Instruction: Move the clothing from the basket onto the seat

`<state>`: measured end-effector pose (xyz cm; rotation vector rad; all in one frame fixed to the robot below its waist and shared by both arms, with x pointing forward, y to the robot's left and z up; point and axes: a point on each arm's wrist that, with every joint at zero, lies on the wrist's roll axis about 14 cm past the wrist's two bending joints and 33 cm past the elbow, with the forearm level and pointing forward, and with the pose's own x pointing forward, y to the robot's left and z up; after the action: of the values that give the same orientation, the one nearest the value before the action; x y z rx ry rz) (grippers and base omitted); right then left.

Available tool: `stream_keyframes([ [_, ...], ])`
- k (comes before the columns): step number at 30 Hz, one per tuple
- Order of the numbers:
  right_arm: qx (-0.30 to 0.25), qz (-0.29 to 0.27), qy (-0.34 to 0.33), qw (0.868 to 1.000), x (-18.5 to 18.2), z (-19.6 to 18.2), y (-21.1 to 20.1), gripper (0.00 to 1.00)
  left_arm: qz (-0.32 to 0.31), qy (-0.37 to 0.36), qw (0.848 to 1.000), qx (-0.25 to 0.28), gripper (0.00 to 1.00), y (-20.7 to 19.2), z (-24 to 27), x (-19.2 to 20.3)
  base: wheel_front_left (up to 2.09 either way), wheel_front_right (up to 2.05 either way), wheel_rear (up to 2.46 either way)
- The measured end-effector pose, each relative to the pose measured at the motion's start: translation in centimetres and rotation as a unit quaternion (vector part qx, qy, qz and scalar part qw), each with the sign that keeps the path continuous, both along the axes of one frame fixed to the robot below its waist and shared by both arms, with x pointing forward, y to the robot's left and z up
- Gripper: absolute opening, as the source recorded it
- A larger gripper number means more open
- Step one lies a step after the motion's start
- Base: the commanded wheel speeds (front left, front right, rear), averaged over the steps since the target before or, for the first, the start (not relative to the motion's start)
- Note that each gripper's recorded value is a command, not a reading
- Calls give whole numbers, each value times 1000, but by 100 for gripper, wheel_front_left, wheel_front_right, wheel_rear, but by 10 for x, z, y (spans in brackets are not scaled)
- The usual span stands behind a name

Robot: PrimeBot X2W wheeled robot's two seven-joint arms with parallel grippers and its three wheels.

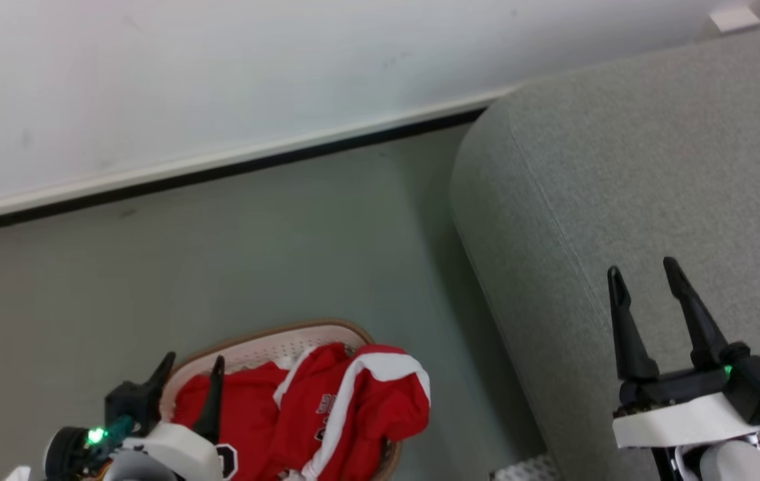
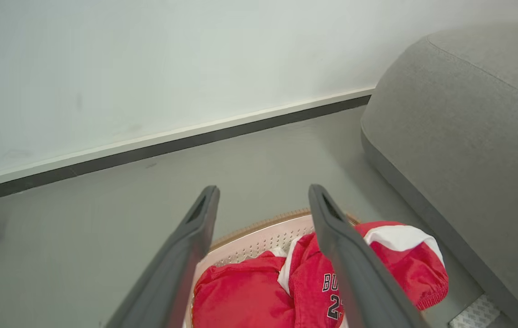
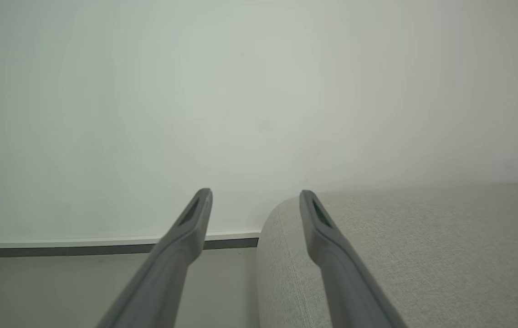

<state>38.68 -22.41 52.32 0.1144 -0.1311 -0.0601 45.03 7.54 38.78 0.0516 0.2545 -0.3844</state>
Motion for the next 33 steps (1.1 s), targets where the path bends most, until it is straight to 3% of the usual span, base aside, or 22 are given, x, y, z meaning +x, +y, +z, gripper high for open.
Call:
stream_keyframes([
  [7, 0, -22, 7, 1000, 15, -6, -17, 100, -62, 80, 993, 55, 100, -17, -67, 11, 0, 0, 0],
  [15, 6, -48, 17, 999, 29, -15, -37, 100, -148, 177, 964, 129, 100, -34, -144, 8, 0, 0, 0],
  [20, 3, -60, 32, 998, 35, -26, -47, 100, -192, 246, 932, 182, 100, -33, -191, -7, 0, 0, 0],
  [33, -14, -92, 75, 993, 39, -56, -70, 100, -269, 338, 844, 317, 100, -5, -273, -22, 0, 0, 0],
])
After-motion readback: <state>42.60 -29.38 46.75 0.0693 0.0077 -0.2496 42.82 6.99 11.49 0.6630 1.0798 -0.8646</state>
